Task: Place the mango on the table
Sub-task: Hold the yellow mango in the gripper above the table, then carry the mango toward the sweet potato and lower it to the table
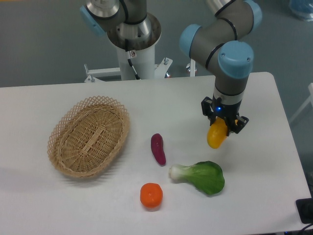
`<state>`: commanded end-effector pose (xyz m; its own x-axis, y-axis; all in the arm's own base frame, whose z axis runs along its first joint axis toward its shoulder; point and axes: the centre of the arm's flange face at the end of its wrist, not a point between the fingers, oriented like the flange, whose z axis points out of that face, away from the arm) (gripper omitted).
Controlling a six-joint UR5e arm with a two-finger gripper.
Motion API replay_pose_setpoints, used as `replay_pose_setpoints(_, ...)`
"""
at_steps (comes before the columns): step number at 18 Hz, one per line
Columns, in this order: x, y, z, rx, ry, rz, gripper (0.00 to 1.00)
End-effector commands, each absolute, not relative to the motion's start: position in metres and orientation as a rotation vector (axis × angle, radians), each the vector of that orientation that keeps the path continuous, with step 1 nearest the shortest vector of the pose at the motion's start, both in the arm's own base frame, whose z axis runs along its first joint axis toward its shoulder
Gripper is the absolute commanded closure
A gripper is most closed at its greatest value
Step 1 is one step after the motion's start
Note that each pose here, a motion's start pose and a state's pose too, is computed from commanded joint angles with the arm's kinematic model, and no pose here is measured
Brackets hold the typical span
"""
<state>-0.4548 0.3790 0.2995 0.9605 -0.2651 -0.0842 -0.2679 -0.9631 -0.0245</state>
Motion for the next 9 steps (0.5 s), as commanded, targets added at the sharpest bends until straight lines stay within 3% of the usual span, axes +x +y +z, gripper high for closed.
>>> replay_pose_setpoints(9, -0.428, 0.358, 0.273, -3.082, 0.506, 0.059, 0.44)
